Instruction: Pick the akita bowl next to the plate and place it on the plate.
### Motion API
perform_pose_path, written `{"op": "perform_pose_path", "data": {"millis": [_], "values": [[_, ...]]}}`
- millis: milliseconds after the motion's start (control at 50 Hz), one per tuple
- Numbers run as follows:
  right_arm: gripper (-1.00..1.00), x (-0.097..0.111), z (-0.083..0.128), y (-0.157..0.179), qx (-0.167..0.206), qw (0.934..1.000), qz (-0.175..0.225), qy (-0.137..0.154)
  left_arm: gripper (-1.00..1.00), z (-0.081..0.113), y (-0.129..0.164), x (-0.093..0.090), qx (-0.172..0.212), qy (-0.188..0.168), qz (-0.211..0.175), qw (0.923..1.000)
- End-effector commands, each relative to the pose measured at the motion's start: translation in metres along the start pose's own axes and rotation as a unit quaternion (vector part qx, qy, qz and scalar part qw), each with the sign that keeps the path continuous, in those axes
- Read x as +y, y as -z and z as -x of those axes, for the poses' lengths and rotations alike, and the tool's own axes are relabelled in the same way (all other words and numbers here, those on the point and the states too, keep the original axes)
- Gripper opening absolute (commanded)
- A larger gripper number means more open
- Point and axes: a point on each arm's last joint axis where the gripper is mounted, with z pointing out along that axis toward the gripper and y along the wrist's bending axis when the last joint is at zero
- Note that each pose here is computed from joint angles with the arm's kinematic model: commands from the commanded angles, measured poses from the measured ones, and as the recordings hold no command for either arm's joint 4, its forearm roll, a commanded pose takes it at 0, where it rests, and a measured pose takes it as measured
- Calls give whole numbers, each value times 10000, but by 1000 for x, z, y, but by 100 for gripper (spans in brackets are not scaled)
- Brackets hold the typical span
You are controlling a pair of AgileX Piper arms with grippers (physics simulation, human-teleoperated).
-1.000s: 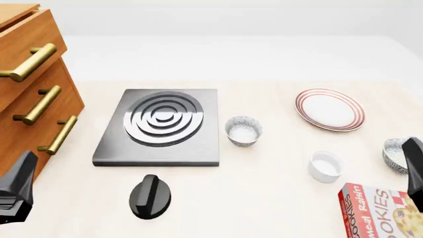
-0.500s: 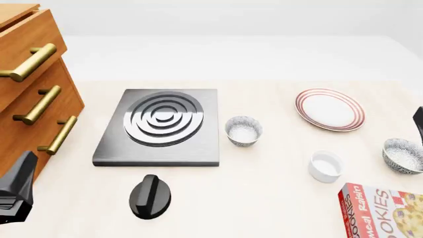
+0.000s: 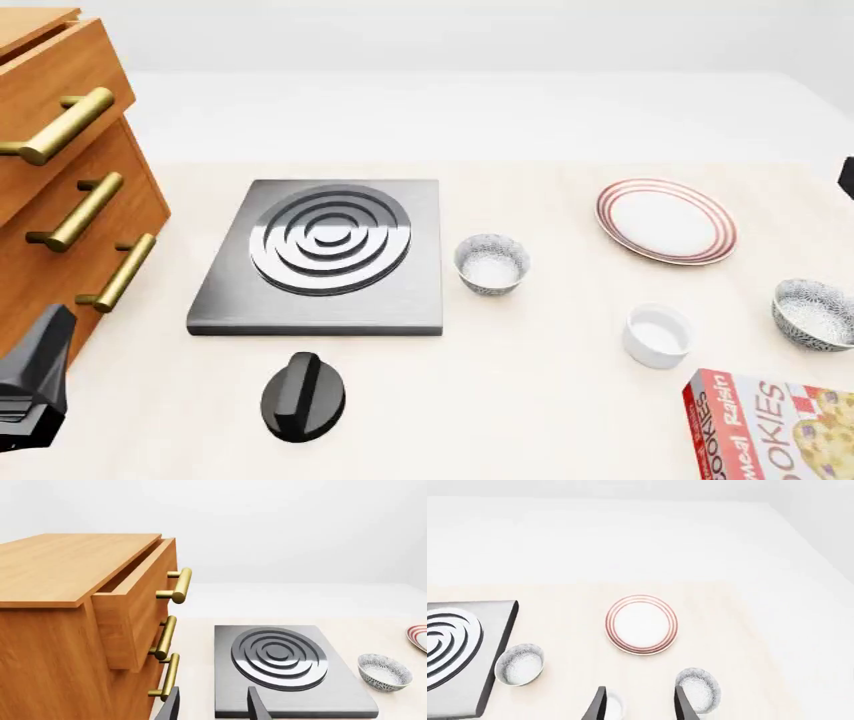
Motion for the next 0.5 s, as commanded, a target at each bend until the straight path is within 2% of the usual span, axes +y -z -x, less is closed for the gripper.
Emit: {"op": "perform_pose_path", "data": {"millis": [20, 60, 80, 120, 160, 200, 240, 280, 420, 460, 500], "values": [[100, -4, 22, -10, 471, 9988, -65, 96, 100, 0, 0, 0, 0, 0, 0, 10000], [100, -3, 22, -12, 556, 9984, -19, -53, 100, 0, 0, 0, 0, 0, 0, 10000], [100, -4, 31, -9, 587, 9983, -24, 17, 100, 0, 0, 0, 0, 0, 0, 10000], [100, -3, 25, -12, 620, 9981, -9, 31, 100, 0, 0, 0, 0, 0, 0, 10000], [100, -5, 36, -12, 694, 9975, -45, 77, 100, 0, 0, 0, 0, 0, 0, 10000], [100, -6, 34, -13, 735, 9973, -58, 62, 100, 0, 0, 0, 0, 0, 0, 10000], [100, -8, 40, -12, 815, 9966, -115, 101, 100, 0, 0, 0, 0, 0, 0, 10000], [100, -9, 29, -16, 873, 9959, -159, 152, 100, 0, 0, 0, 0, 0, 0, 10000], [100, -10, 25, -28, 996, 9948, -163, 131, 100, 0, 0, 0, 0, 0, 0, 10000], [100, -11, 34, -31, 1021, 9946, -162, 104, 100, 0, 0, 0, 0, 0, 0, 10000], [100, -11, 28, -36, 1042, 9944, -161, 113, 100, 0, 0, 0, 0, 0, 0, 10000]]}}
